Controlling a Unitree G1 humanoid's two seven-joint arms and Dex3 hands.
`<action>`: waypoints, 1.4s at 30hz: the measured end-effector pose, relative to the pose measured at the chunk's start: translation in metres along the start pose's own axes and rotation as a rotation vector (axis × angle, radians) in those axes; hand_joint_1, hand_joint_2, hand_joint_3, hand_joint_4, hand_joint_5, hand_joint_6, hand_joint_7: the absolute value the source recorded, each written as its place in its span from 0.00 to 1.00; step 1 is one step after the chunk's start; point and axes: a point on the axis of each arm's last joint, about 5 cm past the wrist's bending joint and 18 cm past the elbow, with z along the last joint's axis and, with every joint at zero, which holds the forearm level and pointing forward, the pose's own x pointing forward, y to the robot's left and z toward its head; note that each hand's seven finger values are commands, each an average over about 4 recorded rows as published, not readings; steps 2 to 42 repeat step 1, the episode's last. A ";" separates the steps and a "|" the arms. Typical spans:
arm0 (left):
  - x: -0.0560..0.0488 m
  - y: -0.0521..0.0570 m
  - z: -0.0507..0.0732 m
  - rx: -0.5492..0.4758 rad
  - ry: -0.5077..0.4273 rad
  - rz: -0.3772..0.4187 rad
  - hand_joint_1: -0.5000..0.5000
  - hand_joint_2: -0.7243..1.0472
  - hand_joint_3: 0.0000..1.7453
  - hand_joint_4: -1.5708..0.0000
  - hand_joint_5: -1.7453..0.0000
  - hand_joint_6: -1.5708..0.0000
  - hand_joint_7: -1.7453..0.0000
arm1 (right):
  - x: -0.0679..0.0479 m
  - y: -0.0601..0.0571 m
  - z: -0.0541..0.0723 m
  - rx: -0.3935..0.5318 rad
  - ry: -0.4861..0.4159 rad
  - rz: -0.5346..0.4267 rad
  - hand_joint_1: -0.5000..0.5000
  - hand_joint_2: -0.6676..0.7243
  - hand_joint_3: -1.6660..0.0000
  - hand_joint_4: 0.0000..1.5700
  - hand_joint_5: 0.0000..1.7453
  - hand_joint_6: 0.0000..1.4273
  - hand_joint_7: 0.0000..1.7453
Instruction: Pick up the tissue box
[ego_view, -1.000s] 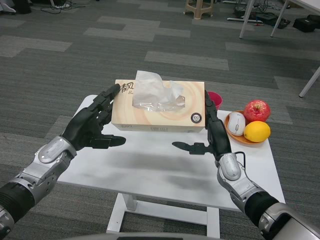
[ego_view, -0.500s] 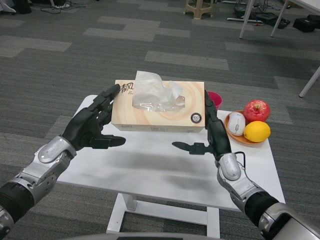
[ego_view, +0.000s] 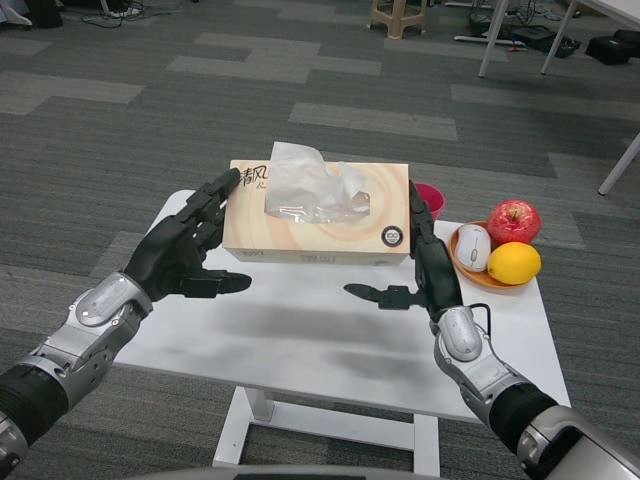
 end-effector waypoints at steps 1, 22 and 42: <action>0.000 0.000 0.000 0.000 0.000 0.000 1.00 0.95 0.05 1.00 1.00 1.00 1.00 | 0.000 0.000 0.000 0.000 0.000 0.000 0.29 0.18 0.76 0.13 0.17 0.00 0.04; 0.000 0.000 0.000 0.000 0.000 0.000 1.00 0.95 0.05 1.00 1.00 1.00 1.00 | 0.000 0.000 0.000 0.000 0.000 0.000 0.29 0.18 0.76 0.13 0.17 0.00 0.04; 0.000 0.000 0.000 0.000 0.000 0.000 1.00 0.95 0.05 1.00 1.00 1.00 1.00 | 0.000 0.000 0.000 0.000 0.000 0.000 0.29 0.18 0.76 0.13 0.17 0.00 0.04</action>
